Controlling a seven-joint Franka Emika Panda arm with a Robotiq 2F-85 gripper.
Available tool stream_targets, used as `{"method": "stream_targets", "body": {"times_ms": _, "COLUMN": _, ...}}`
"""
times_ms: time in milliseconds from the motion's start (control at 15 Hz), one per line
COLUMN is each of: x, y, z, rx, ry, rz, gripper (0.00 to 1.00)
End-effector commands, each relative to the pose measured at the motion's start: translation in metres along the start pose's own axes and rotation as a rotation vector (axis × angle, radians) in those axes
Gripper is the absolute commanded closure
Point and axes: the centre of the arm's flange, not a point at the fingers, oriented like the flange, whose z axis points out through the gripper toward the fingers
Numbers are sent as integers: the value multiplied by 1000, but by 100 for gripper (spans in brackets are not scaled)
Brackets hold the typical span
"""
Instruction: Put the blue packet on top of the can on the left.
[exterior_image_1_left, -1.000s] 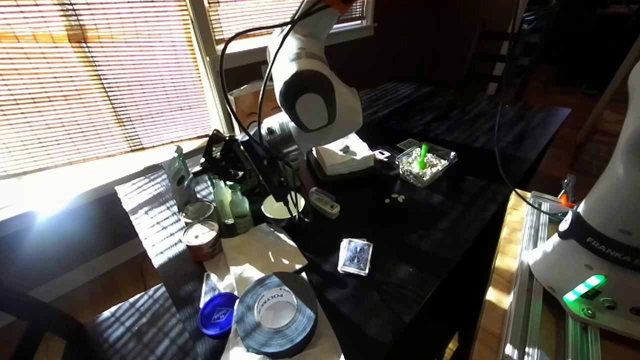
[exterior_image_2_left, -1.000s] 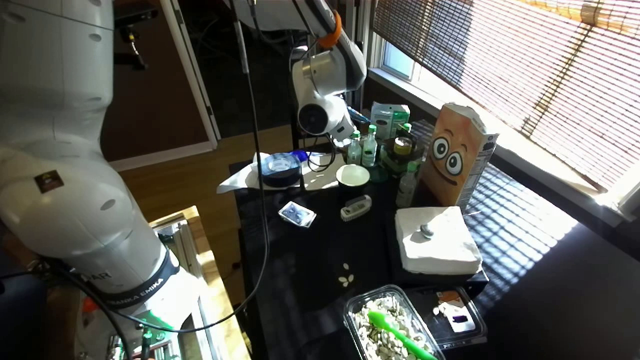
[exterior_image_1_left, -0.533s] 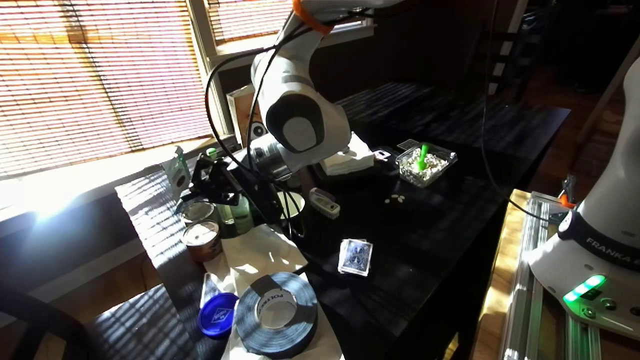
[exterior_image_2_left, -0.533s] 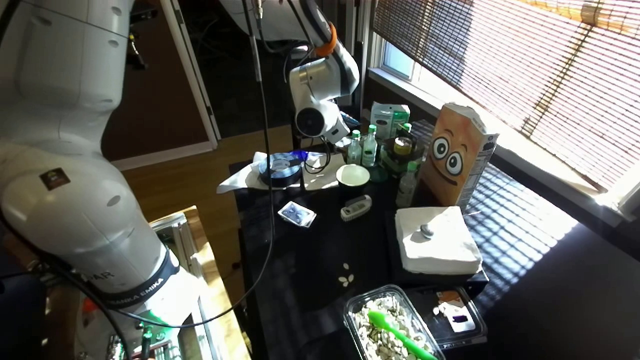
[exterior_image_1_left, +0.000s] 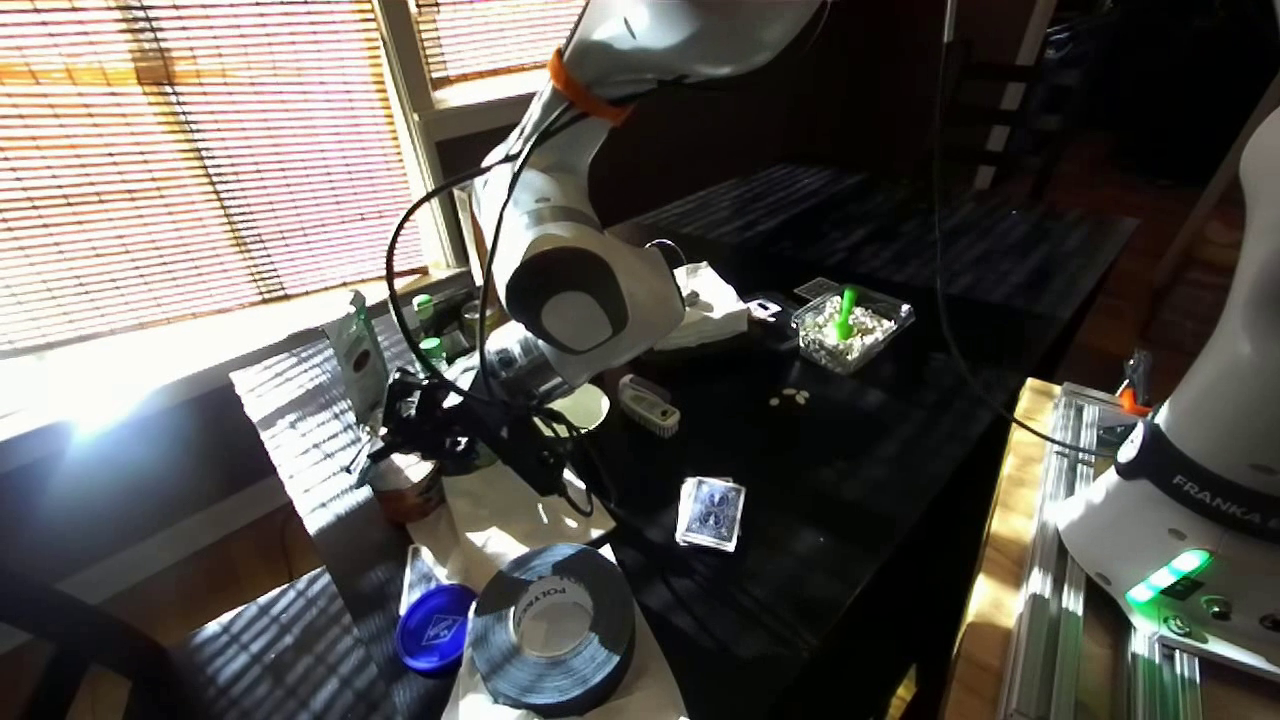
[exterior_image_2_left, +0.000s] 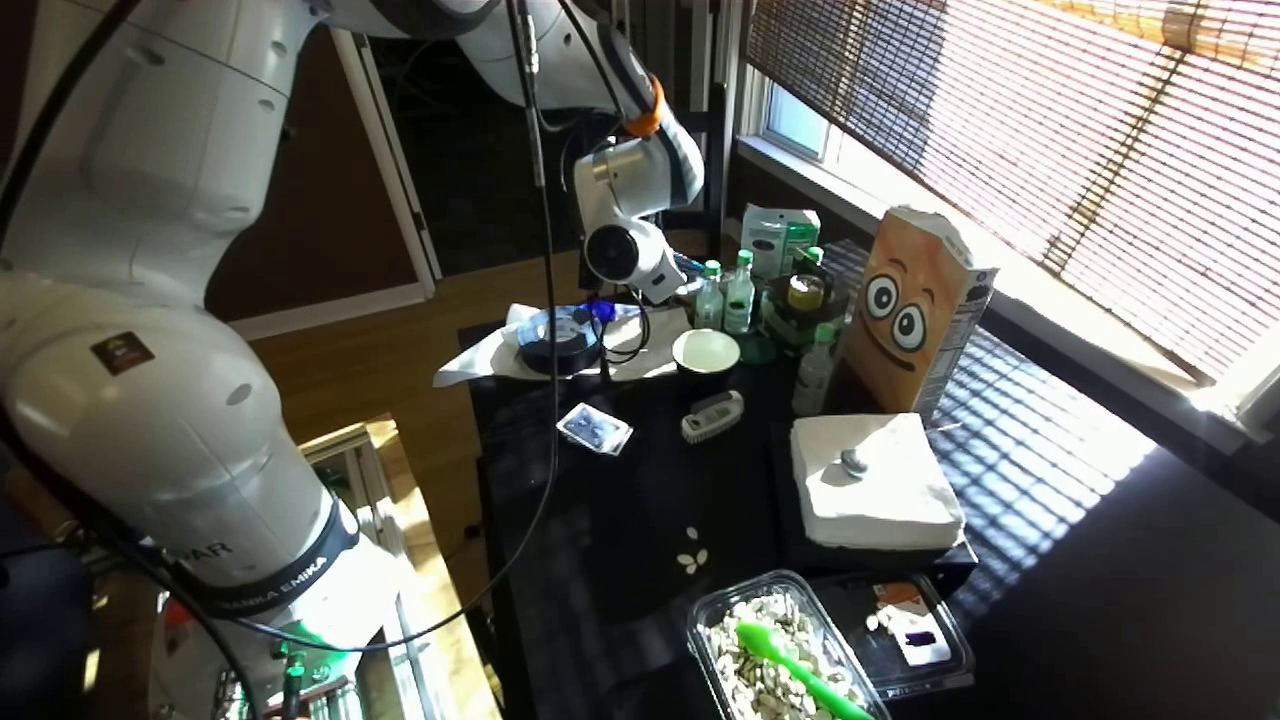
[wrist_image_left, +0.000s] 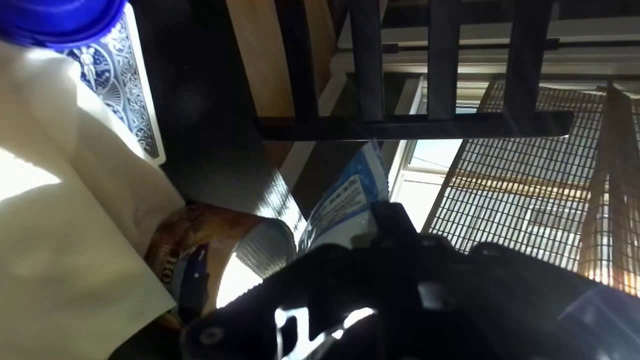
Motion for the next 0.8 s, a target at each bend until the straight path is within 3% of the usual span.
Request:
{"method": "stream_targets", "body": {"times_ms": 0, "x": -8, "y": 8, "z": 7, "rx": -35, "ry": 43, "rz": -4, "gripper": 100}}
{"method": "stream_targets", "body": {"times_ms": 267, "x": 22, "y": 11, "z": -10, "rx": -44, "ry": 122, "rz": 25, "gripper": 100}}
{"method": "stream_targets", "body": {"times_ms": 400, "x": 30, "y": 15, "z": -15, "rx": -100, "ry": 94, "rz": 13, "gripper": 100}}
{"method": "stream_targets", "body": {"times_ms": 733, "x": 0, "y": 28, "z": -5, "rx": -171, "ry": 39, "rz": 5, "gripper": 100}}
